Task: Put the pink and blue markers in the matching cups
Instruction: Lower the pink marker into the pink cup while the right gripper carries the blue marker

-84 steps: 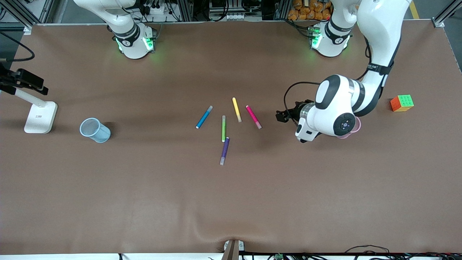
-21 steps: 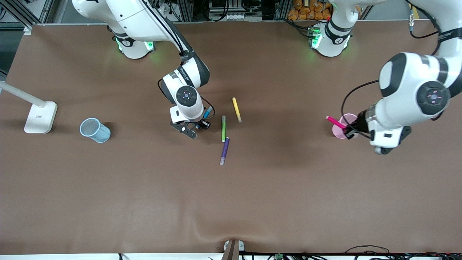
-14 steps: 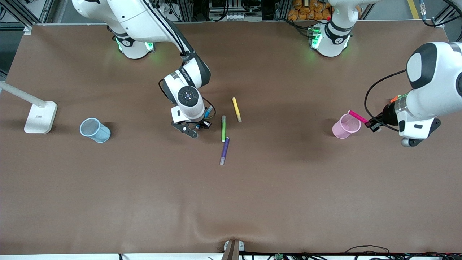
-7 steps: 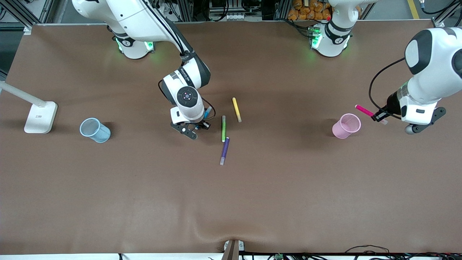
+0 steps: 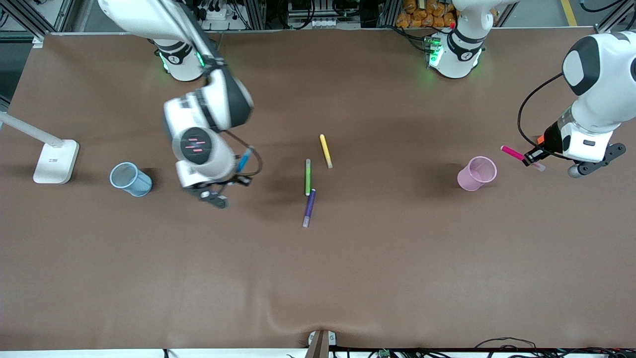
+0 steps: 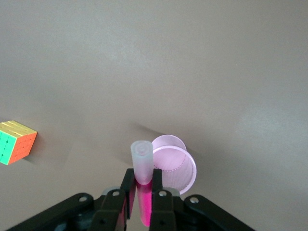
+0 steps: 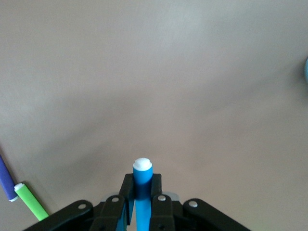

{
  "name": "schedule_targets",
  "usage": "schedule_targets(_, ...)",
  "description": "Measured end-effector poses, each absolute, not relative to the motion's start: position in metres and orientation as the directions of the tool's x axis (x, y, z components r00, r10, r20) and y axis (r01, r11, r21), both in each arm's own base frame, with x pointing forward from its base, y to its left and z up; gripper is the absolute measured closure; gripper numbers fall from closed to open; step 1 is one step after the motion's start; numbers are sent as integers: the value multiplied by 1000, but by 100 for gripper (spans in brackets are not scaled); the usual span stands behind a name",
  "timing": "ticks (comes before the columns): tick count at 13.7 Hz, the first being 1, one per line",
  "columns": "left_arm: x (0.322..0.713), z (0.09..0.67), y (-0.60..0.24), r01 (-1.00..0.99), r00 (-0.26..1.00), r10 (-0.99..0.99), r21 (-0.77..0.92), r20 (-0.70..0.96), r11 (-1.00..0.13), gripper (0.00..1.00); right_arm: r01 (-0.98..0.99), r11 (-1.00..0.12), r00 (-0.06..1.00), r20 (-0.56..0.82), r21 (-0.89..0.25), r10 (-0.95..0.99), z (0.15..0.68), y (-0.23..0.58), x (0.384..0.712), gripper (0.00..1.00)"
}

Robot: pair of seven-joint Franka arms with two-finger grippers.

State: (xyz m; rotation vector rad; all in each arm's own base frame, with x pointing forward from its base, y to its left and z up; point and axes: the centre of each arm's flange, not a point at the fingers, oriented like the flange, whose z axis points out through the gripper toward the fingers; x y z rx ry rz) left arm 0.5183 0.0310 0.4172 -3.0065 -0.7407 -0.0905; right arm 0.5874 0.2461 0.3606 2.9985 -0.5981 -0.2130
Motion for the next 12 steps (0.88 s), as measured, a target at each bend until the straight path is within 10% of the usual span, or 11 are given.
schedule_targets(12, 506, 379, 25, 450, 886, 447, 3, 127, -893, 82, 116, -987, 988, 85, 114, 126, 425, -15, 639, 82)
